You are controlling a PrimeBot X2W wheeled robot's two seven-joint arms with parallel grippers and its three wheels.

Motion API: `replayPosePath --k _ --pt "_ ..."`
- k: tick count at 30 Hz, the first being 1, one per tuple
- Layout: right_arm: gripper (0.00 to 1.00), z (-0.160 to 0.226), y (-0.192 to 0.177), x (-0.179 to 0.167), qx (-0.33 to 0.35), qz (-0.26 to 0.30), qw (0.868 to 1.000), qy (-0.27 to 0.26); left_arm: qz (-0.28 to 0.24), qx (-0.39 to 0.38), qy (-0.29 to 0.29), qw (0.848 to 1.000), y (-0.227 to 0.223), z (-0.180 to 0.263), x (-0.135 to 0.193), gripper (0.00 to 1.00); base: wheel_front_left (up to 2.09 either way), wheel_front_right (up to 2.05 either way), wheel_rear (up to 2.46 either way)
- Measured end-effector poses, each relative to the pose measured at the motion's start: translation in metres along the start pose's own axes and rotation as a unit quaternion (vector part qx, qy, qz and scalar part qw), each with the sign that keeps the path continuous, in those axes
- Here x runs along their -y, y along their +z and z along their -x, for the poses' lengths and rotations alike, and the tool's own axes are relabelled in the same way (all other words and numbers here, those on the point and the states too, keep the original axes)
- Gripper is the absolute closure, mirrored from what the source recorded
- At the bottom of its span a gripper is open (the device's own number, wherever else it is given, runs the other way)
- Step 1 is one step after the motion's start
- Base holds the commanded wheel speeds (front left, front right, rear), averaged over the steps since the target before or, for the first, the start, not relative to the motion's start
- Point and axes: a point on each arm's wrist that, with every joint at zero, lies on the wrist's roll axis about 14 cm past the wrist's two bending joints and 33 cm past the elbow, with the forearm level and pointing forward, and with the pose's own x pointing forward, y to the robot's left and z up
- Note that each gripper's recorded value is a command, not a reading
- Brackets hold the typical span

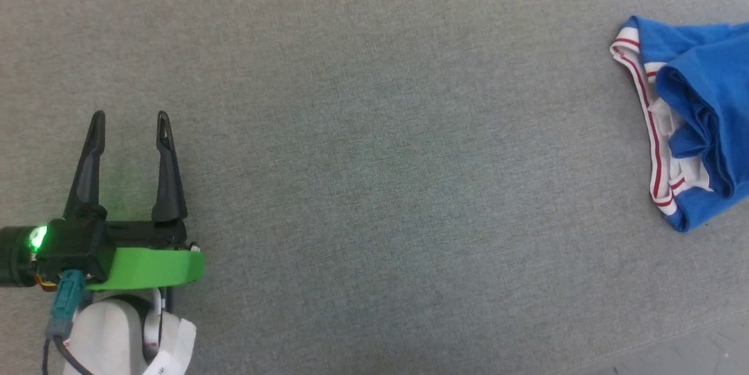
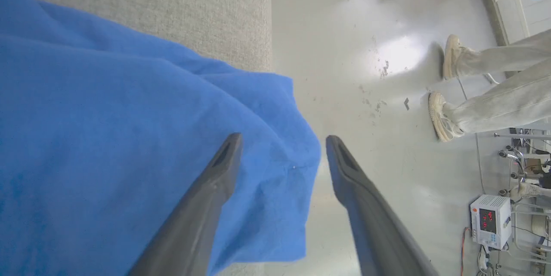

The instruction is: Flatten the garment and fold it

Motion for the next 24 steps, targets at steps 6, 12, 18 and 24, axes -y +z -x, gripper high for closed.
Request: replayPosePath --k 6,12,18,24 --pt "0.0 0.027 0.043 0.038 0.121 -0.003 0.992 -0.045 0.003 0.017 0.016 1.0 0.025 0.009 -0.001 0.0 0.0 0.0 0.0" --pt "0.0 0.076 0.111 0.064 0.293 -0.021 0.953 -0.078 -0.002 0.023 0.042 0.999 0.046 0.033 -0.009 0.0 0.0 0.0 0.0" --pt "0.0 0.133 0.162 0.057 0.427 -0.057 0.898 -0.085 -0.007 0.031 0.061 0.998 0.066 0.061 -0.013 0.0 0.0 0.0 0.0" --pt "0.0 0.192 0.182 0.007 0.529 -0.101 0.841 -0.046 -0.017 0.045 0.076 0.996 0.086 0.087 -0.019 0.0 0.0 0.0 0.0"
